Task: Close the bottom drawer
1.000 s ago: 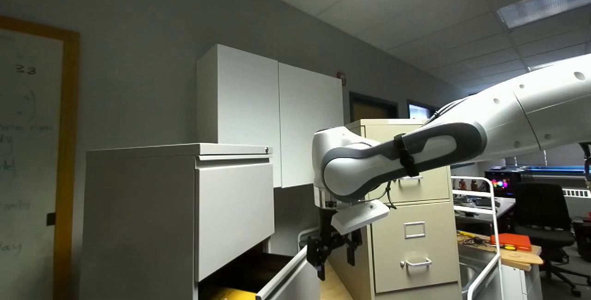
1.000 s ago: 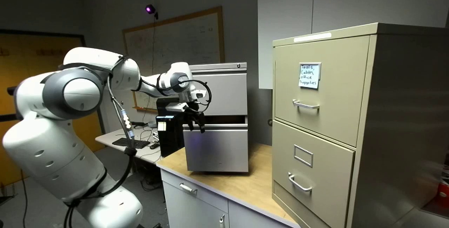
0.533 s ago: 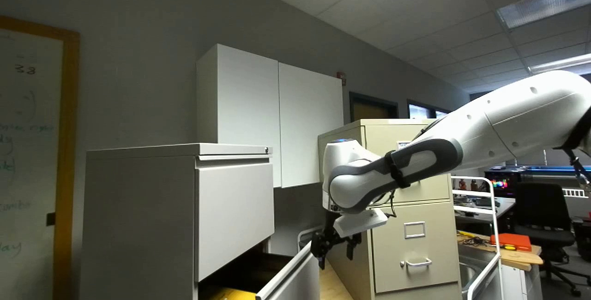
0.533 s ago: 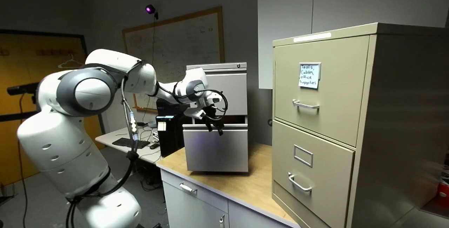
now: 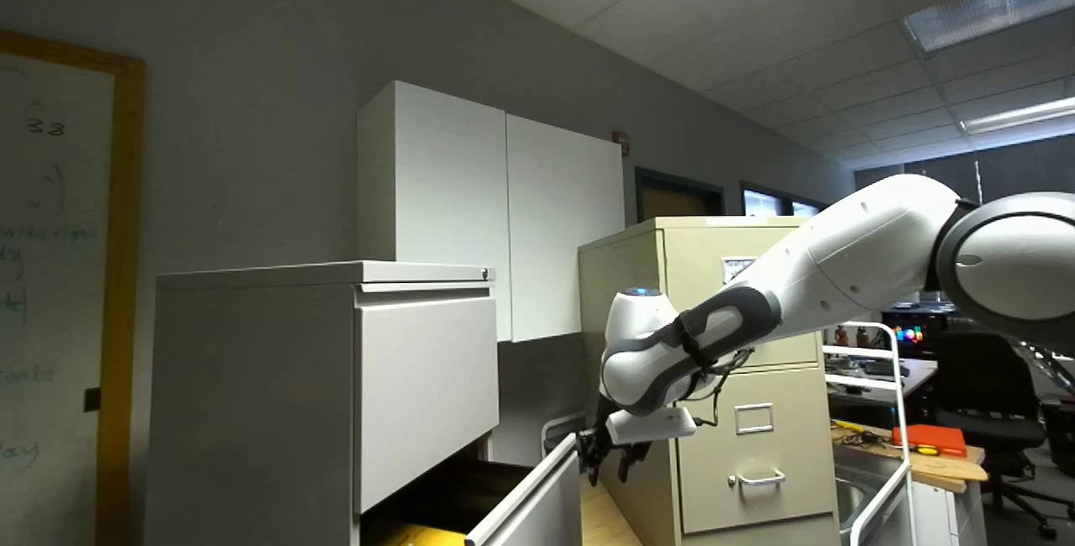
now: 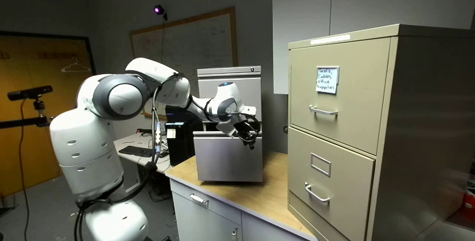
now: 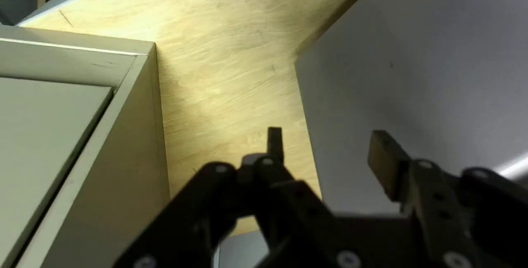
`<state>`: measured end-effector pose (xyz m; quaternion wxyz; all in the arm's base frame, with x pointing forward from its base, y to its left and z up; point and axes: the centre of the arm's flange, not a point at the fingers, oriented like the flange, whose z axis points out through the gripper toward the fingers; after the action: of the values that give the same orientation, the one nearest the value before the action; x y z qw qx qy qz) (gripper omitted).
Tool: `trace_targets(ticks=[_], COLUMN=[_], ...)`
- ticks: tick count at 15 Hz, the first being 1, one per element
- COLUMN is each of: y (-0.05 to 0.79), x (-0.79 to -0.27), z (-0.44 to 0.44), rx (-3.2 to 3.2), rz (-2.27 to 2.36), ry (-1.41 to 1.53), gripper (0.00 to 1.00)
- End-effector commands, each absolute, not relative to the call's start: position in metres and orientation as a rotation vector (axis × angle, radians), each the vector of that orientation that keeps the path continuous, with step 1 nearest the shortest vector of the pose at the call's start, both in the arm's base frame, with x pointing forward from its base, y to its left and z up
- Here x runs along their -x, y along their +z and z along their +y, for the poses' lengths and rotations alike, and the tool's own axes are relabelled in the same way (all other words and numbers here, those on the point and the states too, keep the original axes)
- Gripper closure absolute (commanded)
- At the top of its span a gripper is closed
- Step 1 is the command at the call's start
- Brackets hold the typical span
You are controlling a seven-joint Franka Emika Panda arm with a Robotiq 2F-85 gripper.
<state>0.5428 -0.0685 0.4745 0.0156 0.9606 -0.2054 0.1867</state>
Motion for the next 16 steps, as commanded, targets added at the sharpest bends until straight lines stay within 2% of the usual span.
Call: trace_targets(ticks=[1,3,7,11,16], y=[0.472,0.471,0.48,0.484,0.49], x=[-0.576,-0.587,-0.614,-0.637,-0.669], z=[-0.083,-0.085,-0.07,-0.062,-0.052], rx=[-3.024,-3.059,-3.153,-3.226,-3.301], rz=[-0.738,-0.796,-0.841,-0.801,-0.722], ry=[0.659,0.712,0.834,0.888,0.949], gripper=[0.72,0.88,1.0,0.94,0.95])
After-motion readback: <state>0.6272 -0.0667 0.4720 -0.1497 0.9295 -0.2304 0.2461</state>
